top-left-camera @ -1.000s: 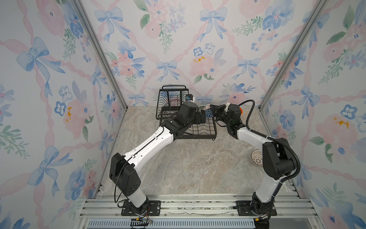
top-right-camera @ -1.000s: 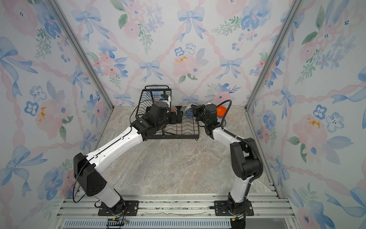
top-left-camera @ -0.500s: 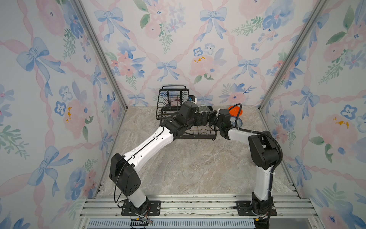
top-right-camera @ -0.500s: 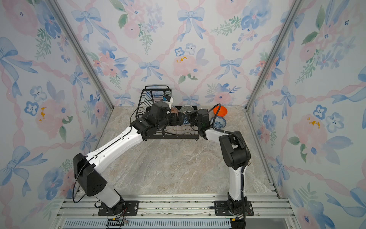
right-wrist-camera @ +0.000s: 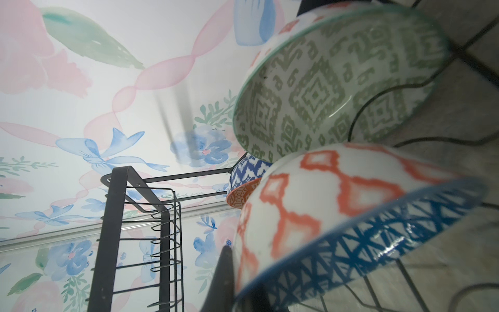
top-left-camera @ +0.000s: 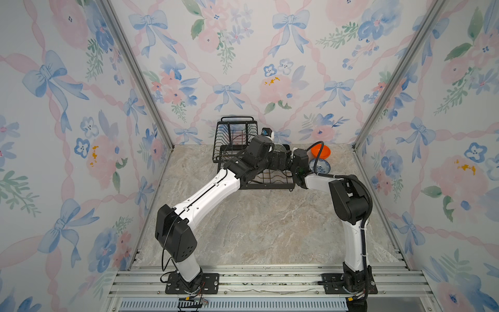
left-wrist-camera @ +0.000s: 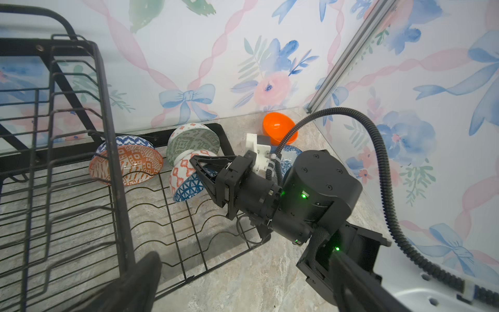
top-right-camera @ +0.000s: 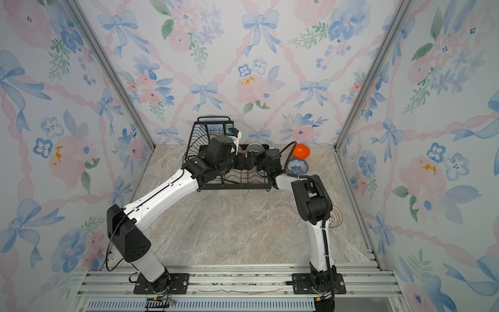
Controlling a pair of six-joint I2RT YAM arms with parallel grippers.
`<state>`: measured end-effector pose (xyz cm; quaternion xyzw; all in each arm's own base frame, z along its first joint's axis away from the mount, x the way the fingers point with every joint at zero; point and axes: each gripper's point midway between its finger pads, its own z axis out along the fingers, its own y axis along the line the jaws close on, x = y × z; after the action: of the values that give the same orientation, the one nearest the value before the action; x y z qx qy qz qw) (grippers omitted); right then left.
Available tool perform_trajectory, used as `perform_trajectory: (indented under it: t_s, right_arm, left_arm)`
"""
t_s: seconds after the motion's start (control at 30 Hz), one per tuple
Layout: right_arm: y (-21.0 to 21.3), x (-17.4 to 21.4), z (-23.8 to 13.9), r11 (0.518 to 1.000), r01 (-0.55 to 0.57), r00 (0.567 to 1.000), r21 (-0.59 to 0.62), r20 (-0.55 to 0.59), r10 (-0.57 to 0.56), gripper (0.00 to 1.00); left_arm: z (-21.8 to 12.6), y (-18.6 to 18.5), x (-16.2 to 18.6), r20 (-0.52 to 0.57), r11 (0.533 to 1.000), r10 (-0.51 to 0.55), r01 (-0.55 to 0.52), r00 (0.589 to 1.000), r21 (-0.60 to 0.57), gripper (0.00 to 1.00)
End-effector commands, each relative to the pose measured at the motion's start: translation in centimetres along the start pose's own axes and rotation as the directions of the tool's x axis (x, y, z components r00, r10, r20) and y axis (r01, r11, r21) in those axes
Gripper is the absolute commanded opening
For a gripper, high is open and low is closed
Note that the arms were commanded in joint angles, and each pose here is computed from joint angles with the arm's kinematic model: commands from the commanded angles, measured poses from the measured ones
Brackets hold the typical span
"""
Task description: Load the bowls into the dish rack
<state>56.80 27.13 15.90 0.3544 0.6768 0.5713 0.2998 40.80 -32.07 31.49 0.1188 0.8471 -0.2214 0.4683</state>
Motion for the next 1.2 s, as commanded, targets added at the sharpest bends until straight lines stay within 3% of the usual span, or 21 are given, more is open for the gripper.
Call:
perform_trajectory:
  t_s: [0.0, 0.53, 0.83, 1.17]
  right_arm:
    - [4.1, -0.2, 0.6, 0.989, 0.046, 0.999, -0.141, 0.025, -0.043, 0.00]
    - [1.3, -0.7, 1.3, 0.991, 0.050, 0.998, -0.123, 0.051, -0.044, 0.00]
    - [-0.3, -0.7, -0.2, 0.997, 0.021, 0.996, -0.080, 0.087, -0.014, 0.00]
    - [-1.4, 1.0, -0.8, 0.999, -0.019, 0.996, -0.036, 0.092, 0.022, 0.00]
  left_arm:
    - [0.3, -0.3, -0.1, -0.021, 0.999, 0.047, -0.046, 0.999, 0.012, 0.98]
    - [0.5, 0.6, 0.4, -0.038, 0.999, 0.035, -0.035, 0.999, 0.009, 0.98]
    - [0.4, 0.7, 0.6, -0.044, 1.000, 0.030, -0.030, 0.999, 0.009, 0.98]
    - [0.4, 0.6, 1.0, -0.052, 1.000, 0.016, -0.015, 0.998, 0.017, 0.98]
